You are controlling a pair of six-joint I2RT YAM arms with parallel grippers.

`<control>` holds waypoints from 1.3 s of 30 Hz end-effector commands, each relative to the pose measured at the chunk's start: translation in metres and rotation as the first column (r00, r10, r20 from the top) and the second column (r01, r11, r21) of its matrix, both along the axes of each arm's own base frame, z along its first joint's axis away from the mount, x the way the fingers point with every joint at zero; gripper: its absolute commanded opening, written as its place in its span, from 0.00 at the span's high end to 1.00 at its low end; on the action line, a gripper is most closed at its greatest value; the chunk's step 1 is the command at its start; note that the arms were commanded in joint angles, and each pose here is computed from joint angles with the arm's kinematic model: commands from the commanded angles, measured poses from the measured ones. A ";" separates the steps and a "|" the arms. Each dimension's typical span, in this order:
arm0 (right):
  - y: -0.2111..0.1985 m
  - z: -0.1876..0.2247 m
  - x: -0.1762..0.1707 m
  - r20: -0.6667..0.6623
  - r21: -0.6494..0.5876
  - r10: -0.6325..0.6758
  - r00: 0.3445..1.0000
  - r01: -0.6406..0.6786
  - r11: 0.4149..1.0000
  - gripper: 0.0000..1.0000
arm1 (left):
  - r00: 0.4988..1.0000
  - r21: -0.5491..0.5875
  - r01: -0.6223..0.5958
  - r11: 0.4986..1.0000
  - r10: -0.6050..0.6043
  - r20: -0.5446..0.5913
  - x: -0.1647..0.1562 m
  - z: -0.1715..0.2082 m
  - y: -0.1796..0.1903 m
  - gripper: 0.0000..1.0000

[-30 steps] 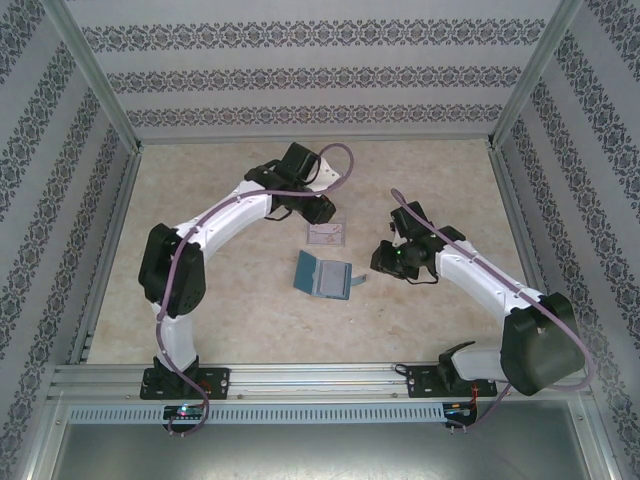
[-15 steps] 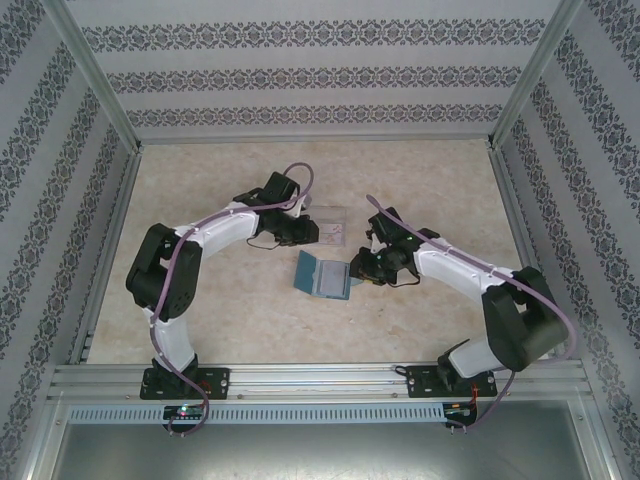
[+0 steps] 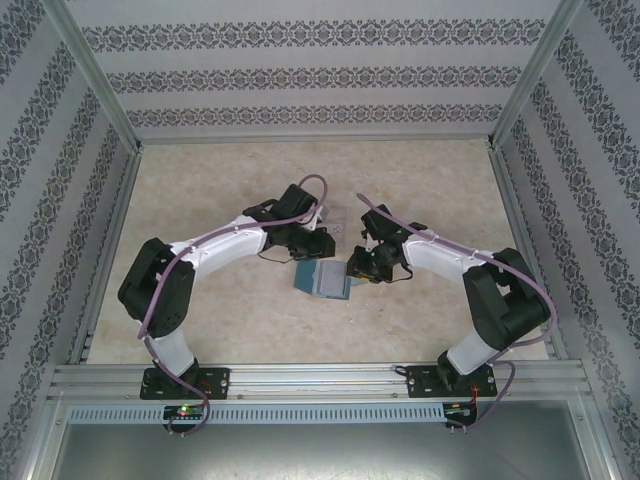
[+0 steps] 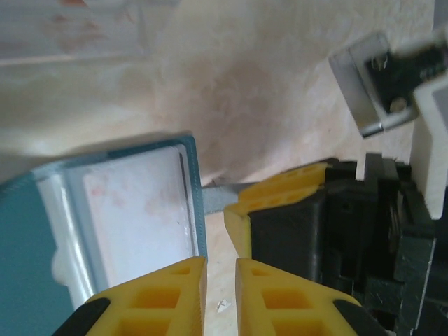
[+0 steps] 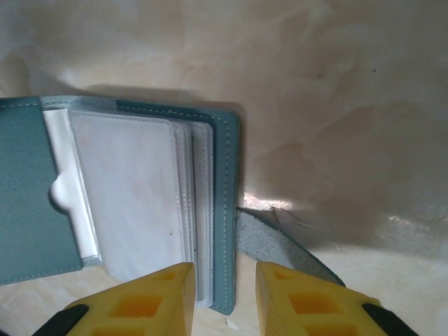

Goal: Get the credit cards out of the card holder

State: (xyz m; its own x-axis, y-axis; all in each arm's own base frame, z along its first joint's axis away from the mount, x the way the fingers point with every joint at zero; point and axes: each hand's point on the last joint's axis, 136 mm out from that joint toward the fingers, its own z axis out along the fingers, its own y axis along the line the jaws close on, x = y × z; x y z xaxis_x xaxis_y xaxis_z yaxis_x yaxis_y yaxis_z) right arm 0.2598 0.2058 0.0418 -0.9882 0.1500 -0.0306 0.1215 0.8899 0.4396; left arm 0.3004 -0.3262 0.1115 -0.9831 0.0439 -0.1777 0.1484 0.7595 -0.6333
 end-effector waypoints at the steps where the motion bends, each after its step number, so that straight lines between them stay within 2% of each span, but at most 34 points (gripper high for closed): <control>1: -0.005 -0.002 0.005 0.017 -0.051 0.015 1.000 -0.015 0.999 0.71 | 0.999 0.035 -0.009 0.999 0.011 -0.046 -0.008 -0.022 -0.006 0.85; 5: -0.009 -0.005 0.003 0.011 -0.063 0.013 1.000 -0.012 0.998 0.71 | 0.997 0.048 0.013 0.999 -0.009 -0.076 -0.014 -0.037 -0.014 0.91; 21: -0.012 -0.005 0.002 0.011 -0.064 0.011 1.000 -0.011 0.998 0.72 | 0.990 0.152 0.046 0.987 -0.025 -0.138 -0.021 -0.078 -0.005 0.94; 30: -0.011 -0.002 0.003 0.014 -0.063 0.011 1.000 -0.010 0.998 0.70 | 0.995 0.261 0.044 0.964 -0.018 -0.101 -0.018 -0.082 0.015 0.96; 39: -0.003 0.009 0.005 0.033 -0.009 0.006 0.999 -0.006 1.000 0.70 | 0.996 0.293 0.042 0.955 -0.017 -0.088 -0.018 -0.081 0.021 0.97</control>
State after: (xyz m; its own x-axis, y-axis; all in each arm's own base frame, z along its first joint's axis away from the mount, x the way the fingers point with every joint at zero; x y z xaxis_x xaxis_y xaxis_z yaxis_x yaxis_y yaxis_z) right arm 0.2594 0.1993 0.0366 -0.9891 0.1428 -0.0367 0.1159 0.9066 0.4057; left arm 0.2863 -0.3127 0.0311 -0.9940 0.0856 -0.0677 0.1069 0.8878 -0.4476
